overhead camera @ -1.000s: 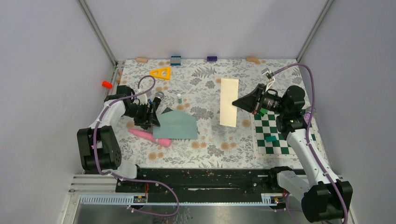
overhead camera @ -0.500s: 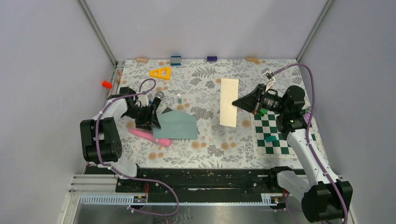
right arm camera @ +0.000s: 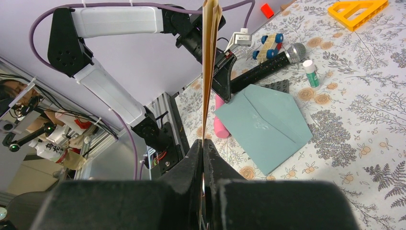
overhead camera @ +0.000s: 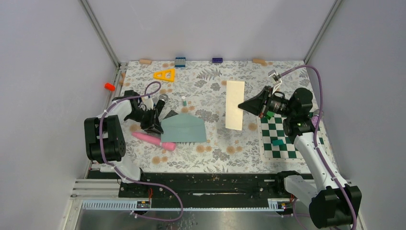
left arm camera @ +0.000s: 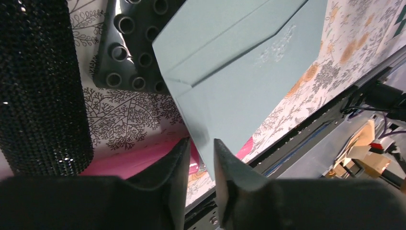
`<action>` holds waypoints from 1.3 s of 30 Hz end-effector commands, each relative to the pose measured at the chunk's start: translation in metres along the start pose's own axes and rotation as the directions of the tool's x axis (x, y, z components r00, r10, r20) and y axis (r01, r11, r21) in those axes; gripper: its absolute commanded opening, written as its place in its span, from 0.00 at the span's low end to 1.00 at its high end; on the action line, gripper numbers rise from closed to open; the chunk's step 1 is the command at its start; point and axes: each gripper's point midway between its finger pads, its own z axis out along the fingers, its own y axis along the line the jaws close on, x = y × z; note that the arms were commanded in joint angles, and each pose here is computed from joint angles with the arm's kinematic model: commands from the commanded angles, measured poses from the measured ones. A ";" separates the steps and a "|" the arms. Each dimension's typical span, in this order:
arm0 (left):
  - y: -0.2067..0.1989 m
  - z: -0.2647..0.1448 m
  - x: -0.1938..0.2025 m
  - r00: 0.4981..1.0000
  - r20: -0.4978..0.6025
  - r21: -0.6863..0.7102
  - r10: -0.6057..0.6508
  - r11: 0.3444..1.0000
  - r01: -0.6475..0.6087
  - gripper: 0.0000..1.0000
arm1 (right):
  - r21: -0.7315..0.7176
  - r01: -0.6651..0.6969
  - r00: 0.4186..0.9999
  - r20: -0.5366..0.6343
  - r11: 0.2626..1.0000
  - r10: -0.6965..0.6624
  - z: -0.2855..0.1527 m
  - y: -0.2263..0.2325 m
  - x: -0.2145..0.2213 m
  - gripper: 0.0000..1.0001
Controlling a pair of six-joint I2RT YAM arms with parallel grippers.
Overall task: Place the letter into the envelope and seal it
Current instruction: Place the letter in the envelope.
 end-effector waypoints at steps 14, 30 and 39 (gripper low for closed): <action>-0.034 -0.023 -0.015 0.991 0.086 0.130 0.101 0.985 -0.112 0.03 | -0.034 0.064 0.998 0.018 0.997 -0.063 -0.003 0.014 -0.009 0.00; -0.018 -0.010 -0.021 0.996 0.094 0.192 0.001 0.981 -0.019 0.52 | -0.028 0.076 0.997 0.021 0.997 -0.075 -0.003 0.013 -0.011 0.00; -0.009 0.004 -0.025 0.994 0.093 0.243 -0.059 0.969 0.035 0.52 | -0.020 0.077 0.997 0.015 0.997 -0.077 -0.002 0.010 -0.010 0.00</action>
